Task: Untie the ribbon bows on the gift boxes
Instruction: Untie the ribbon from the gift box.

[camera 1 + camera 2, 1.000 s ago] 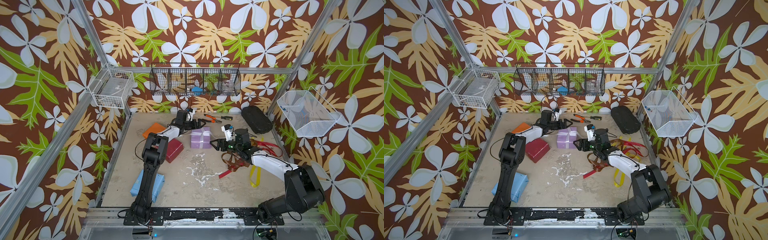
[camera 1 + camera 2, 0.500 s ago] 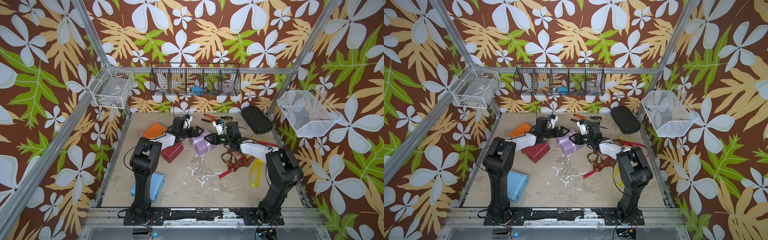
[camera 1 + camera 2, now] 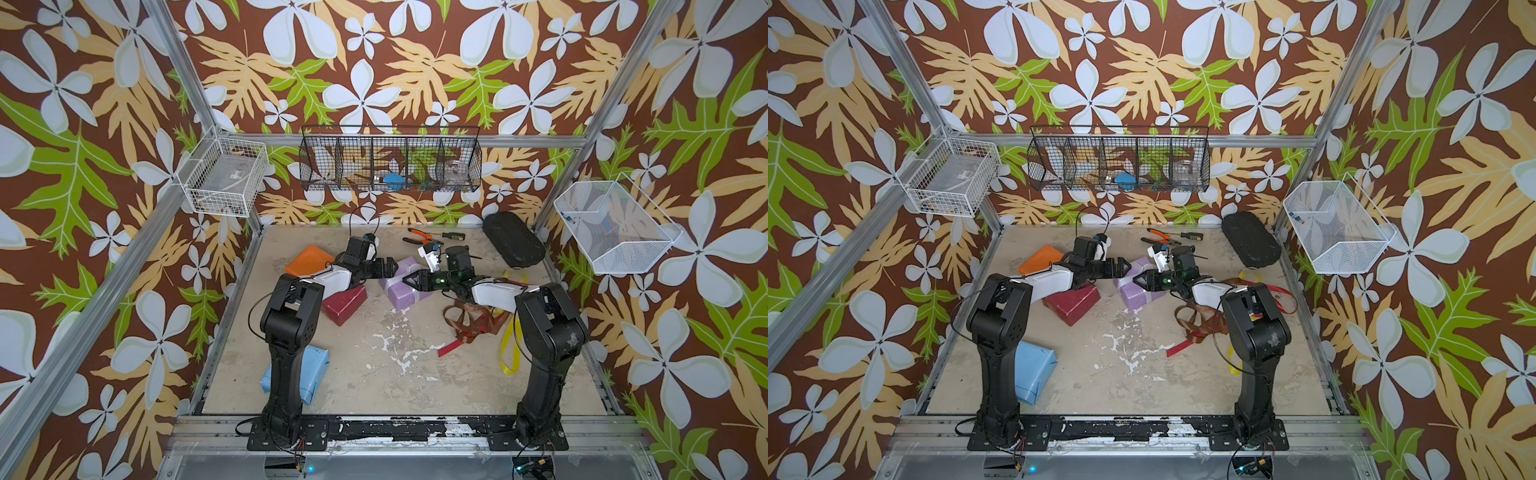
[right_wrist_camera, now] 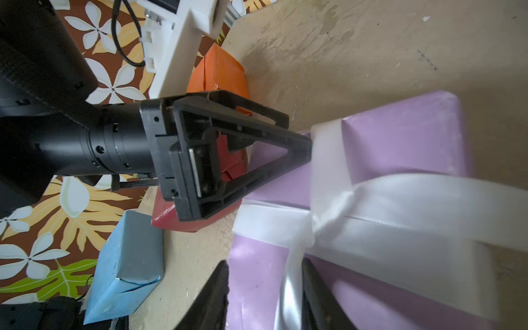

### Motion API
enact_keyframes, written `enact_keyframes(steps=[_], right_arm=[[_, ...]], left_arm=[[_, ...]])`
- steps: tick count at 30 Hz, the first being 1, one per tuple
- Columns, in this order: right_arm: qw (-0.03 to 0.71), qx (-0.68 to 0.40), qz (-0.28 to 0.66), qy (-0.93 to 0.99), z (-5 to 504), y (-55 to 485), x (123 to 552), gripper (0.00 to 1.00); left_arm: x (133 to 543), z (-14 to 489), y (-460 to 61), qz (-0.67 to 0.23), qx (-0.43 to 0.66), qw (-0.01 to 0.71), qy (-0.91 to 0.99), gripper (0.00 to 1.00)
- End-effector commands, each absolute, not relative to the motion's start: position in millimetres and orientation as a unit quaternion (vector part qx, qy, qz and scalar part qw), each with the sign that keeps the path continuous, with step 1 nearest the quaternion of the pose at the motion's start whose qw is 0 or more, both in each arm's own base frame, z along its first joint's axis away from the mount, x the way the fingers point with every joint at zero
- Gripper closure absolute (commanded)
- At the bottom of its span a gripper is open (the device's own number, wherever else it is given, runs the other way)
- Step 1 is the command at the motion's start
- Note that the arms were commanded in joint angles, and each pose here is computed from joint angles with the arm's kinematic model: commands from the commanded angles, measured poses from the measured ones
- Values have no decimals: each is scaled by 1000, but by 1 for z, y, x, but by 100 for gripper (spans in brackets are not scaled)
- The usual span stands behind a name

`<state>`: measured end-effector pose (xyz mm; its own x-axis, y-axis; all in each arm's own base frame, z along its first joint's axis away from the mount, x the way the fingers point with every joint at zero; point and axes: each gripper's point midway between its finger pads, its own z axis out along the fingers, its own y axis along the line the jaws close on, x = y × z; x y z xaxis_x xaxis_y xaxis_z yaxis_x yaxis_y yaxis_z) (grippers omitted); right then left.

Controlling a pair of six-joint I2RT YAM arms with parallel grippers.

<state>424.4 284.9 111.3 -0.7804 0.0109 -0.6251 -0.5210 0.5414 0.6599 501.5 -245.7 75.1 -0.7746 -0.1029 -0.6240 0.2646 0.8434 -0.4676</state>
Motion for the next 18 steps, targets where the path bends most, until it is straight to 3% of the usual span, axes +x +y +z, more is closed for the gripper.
enact_keyframes(steps=[1, 5, 10, 18], right_arm=[[289, -164, 487, 808, 120, 295, 424, 60], [272, -173, 560, 763, 140, 310, 418, 69], [308, -185, 605, 711, 183, 312, 410, 68], [327, -226, 692, 602, 267, 308, 364, 68]], left_arm=[[494, 52, -234, -238, 44, 309, 920, 0], [490, 45, -233, -235, 41, 302, 923, 0], [488, 44, -230, -229, 39, 303, 924, 0], [480, 37, -226, -228, 28, 295, 927, 0]])
